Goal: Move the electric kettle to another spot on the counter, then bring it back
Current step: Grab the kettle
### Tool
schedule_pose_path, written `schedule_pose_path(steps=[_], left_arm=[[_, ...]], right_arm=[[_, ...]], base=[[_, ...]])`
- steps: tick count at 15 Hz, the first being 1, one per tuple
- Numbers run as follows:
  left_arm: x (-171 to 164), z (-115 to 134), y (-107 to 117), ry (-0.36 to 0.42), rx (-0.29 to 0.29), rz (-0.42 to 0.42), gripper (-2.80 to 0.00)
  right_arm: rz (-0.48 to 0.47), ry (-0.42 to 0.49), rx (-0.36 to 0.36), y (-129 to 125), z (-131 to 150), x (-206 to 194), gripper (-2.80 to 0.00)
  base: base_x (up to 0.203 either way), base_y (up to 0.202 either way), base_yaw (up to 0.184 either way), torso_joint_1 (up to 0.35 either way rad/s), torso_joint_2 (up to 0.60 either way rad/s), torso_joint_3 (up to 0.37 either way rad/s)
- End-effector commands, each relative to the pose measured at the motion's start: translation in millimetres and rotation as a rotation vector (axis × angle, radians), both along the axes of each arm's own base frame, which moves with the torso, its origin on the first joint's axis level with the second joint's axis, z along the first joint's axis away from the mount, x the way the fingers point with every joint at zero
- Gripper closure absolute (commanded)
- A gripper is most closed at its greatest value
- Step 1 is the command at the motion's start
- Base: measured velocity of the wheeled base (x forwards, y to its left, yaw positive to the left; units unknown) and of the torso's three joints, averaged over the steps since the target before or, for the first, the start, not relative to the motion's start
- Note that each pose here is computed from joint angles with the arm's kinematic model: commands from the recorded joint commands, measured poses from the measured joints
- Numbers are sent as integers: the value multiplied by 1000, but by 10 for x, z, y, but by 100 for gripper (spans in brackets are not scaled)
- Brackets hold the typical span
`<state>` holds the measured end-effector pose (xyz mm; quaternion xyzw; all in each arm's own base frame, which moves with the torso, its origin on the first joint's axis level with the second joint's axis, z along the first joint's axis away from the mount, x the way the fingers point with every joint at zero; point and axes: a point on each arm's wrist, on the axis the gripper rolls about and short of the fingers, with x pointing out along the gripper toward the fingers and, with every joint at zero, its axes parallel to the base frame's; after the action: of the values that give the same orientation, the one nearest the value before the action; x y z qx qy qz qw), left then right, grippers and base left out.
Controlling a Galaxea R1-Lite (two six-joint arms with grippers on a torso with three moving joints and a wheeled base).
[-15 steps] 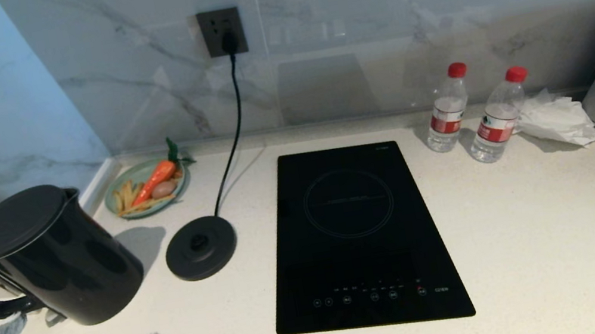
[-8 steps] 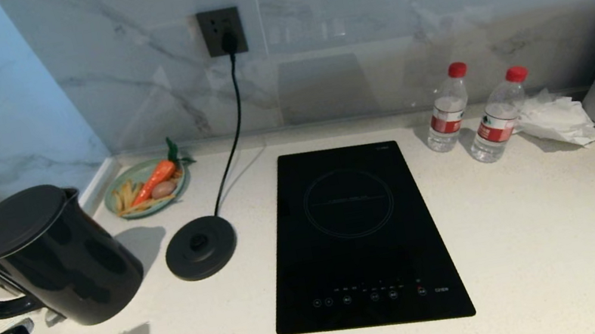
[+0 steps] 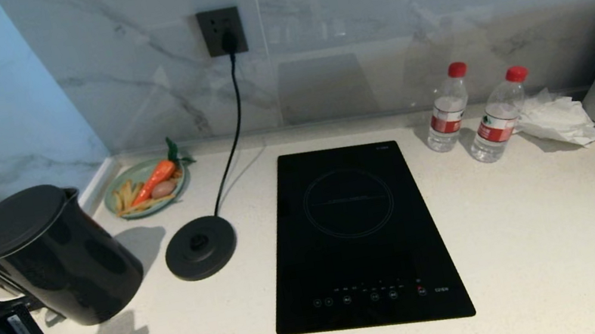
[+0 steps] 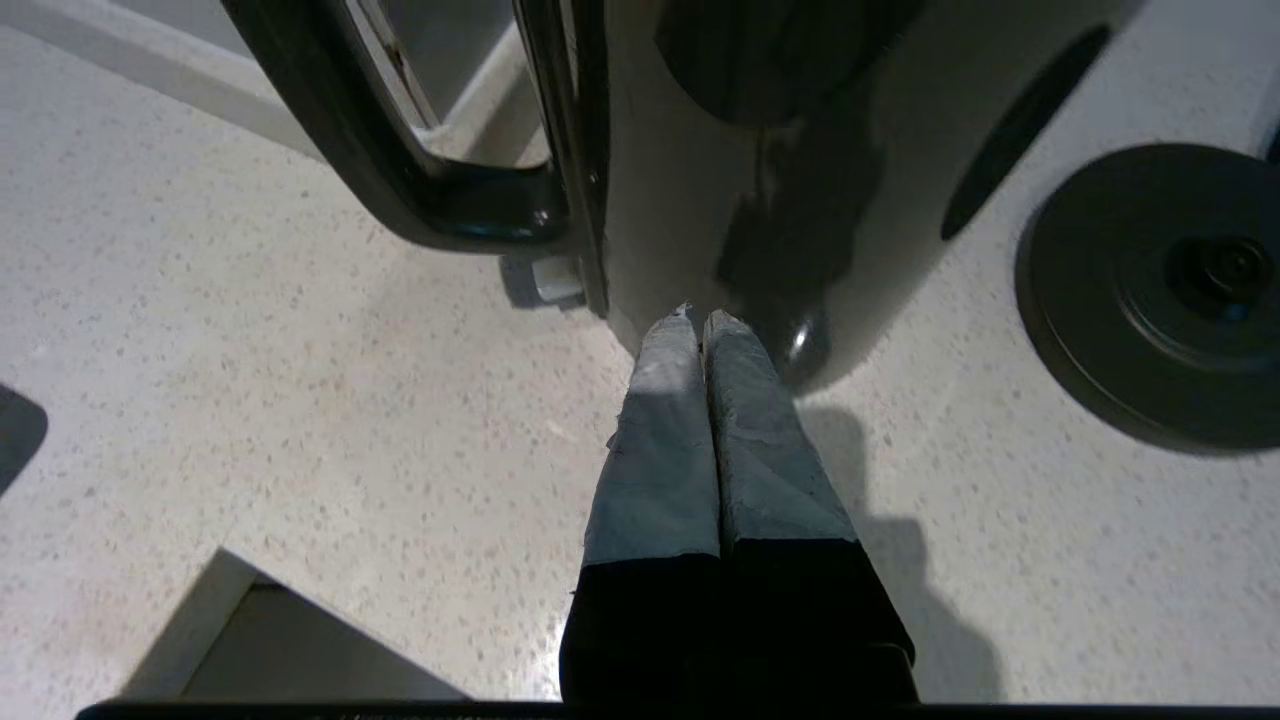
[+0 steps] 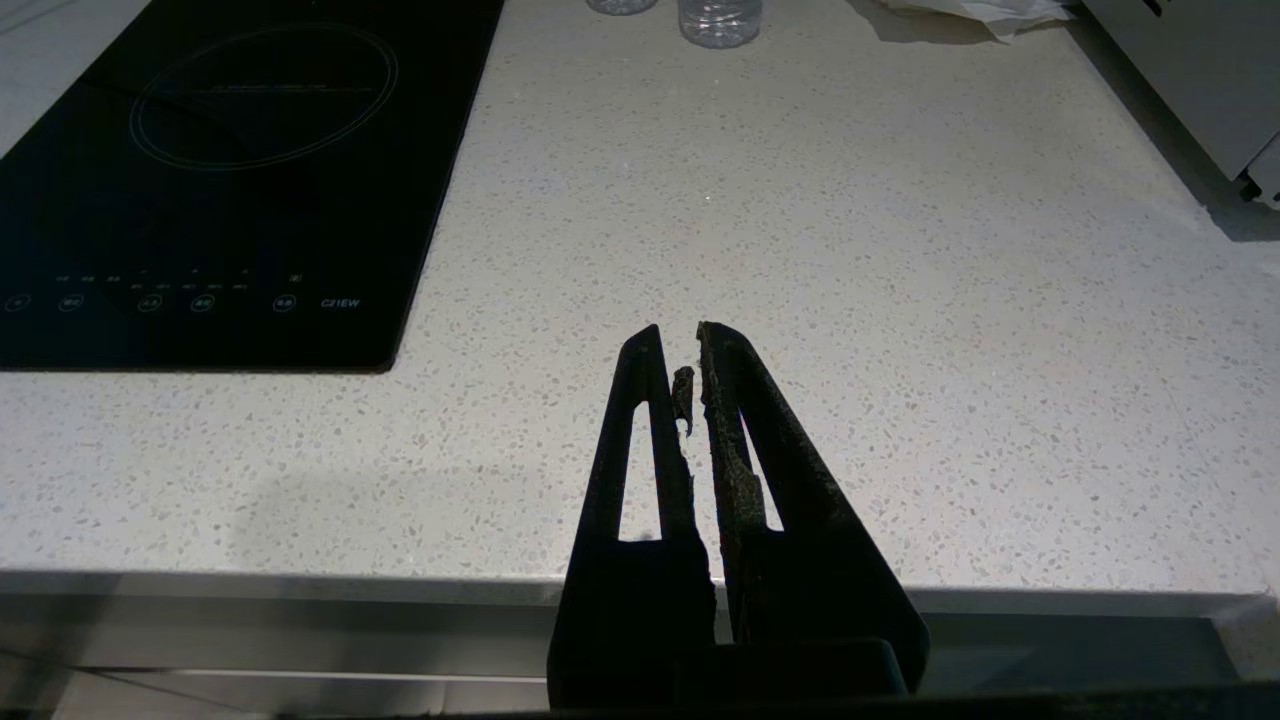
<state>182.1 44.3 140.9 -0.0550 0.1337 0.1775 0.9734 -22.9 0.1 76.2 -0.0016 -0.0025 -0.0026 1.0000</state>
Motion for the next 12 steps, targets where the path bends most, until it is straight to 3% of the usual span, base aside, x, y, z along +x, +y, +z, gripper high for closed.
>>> schedule_pose_path(steps=[1, 6, 12], left_arm=[[138, -117, 66, 36, -8, 18, 0], [79, -60, 124, 8, -1, 42, 0], [110, 63, 383, -36, 18, 92, 0]], right_arm=[[0, -1, 0, 0, 2, 0, 0], [1, -1, 0, 0, 2, 0, 0], [1, -1, 0, 0, 2, 0, 0]], base=[[0, 0, 0, 0, 0, 0], [0, 0, 0, 0, 0, 0], [0, 0, 0, 0, 0, 0]])
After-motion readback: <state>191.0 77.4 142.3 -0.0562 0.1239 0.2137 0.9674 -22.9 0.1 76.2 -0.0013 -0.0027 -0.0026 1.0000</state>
